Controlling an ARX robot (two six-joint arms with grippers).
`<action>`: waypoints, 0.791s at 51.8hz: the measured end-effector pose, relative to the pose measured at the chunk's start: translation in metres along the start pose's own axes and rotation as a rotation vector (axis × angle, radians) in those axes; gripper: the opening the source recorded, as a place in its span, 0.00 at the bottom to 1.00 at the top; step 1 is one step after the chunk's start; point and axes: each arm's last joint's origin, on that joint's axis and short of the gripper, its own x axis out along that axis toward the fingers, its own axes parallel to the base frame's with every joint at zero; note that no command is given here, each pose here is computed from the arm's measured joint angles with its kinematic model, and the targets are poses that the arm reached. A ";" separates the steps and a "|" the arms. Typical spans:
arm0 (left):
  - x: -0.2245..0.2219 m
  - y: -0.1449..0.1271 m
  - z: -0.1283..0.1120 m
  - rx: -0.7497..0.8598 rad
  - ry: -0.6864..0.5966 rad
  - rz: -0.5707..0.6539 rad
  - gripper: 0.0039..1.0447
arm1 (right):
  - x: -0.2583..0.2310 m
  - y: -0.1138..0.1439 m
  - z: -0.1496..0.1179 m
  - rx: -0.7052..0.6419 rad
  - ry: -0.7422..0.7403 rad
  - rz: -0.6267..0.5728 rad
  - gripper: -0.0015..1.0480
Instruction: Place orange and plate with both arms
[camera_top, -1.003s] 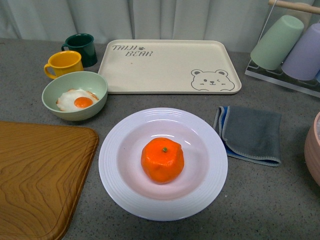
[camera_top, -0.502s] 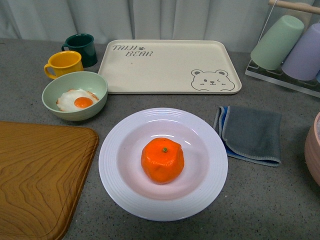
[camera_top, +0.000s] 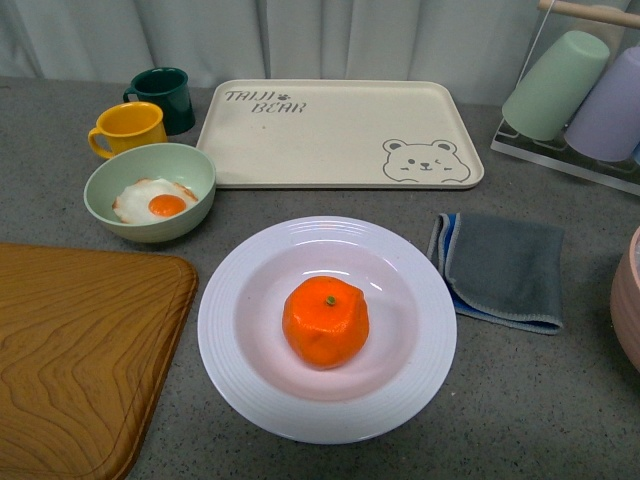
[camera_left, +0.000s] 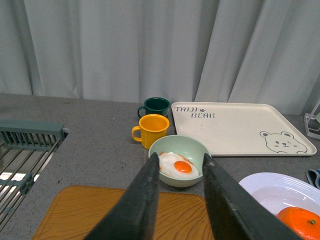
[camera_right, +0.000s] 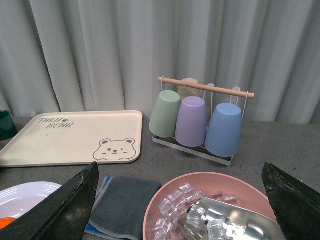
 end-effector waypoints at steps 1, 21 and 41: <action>0.000 0.000 0.000 0.000 0.000 0.000 0.31 | 0.000 0.000 0.000 0.000 0.000 0.000 0.91; 0.000 0.000 0.000 0.001 -0.001 0.000 0.96 | 0.017 0.015 0.007 -0.150 0.266 0.070 0.91; 0.000 0.000 0.000 0.002 -0.001 0.000 0.94 | 0.079 0.056 -0.019 0.363 0.753 0.308 0.91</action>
